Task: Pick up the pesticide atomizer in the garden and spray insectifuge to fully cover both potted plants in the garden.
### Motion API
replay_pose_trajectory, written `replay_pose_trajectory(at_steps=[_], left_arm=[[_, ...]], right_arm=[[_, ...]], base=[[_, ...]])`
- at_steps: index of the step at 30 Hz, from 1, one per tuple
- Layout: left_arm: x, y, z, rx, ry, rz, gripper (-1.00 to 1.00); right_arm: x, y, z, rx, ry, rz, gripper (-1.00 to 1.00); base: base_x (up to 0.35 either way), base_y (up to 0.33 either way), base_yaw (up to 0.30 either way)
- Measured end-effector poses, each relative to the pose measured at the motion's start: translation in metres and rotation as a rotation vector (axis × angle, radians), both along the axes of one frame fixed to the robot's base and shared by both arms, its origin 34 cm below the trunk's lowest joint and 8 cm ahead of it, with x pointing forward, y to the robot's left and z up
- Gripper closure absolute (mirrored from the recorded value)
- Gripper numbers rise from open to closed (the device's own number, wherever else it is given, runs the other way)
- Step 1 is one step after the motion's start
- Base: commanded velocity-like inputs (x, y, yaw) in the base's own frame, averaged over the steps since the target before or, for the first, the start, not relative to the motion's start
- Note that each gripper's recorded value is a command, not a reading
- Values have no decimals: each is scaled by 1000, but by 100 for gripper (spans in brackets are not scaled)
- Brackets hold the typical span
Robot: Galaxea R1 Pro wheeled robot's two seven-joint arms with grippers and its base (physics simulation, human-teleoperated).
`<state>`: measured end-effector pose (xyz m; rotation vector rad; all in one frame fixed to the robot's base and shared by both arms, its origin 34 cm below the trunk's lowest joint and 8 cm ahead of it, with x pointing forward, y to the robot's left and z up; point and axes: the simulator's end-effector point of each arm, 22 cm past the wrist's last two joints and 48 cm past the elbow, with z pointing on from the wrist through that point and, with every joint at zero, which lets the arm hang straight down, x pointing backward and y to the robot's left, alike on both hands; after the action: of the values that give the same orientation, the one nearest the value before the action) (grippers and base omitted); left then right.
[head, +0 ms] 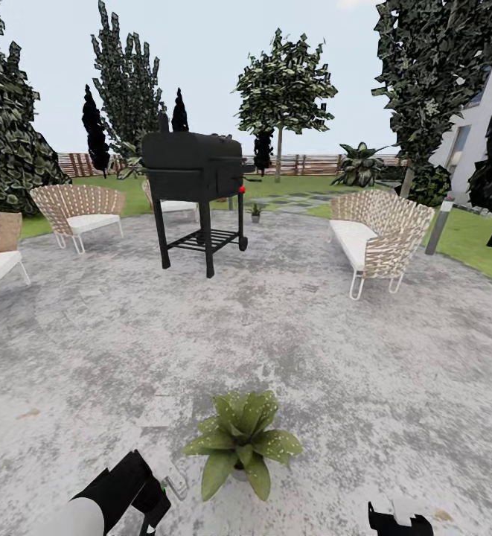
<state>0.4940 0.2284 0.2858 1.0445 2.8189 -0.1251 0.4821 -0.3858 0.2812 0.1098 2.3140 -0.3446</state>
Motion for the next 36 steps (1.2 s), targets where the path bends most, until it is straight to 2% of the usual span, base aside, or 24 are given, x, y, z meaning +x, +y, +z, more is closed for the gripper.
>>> replay_pose_trajectory(at_steps=[12, 15, 21, 24, 26, 28, 31, 36], left_arm=[[0, 1, 0, 2, 0, -1, 100], [0, 2, 0, 3, 2, 3, 100], [13, -21, 9, -17, -22, -5, 100], [2, -6, 9, 42, 43, 41, 100], [-4, 1, 6, 64, 60, 44, 100], [-15, 18, 1, 90, 81, 47, 100], [-30, 17, -7, 85, 104, 55, 100], [-19, 12, 0, 83, 93, 63, 100]], right_arm=[[0, 2, 0, 3, -2, -2, -100], [0, 2, -1, 2, 1, 0, -100], [-1, 3, -1, 4, 4, 3, -100], [-1, 2, -1, 3, 5, 4, -100], [-1, 2, -1, 3, 5, 4, -100], [-1, 2, -1, 3, 5, 4, -100], [-1, 2, -1, 3, 5, 4, -100], [-1, 2, -2, 4, 6, 4, -100]], base=[[-26, -260, 89], [-8, -25, 1], [0, -1, 0], [0, 0, 0], [0, 0, 0], [0, 0, 0], [0, 0, 0], [0, 0, 0]])
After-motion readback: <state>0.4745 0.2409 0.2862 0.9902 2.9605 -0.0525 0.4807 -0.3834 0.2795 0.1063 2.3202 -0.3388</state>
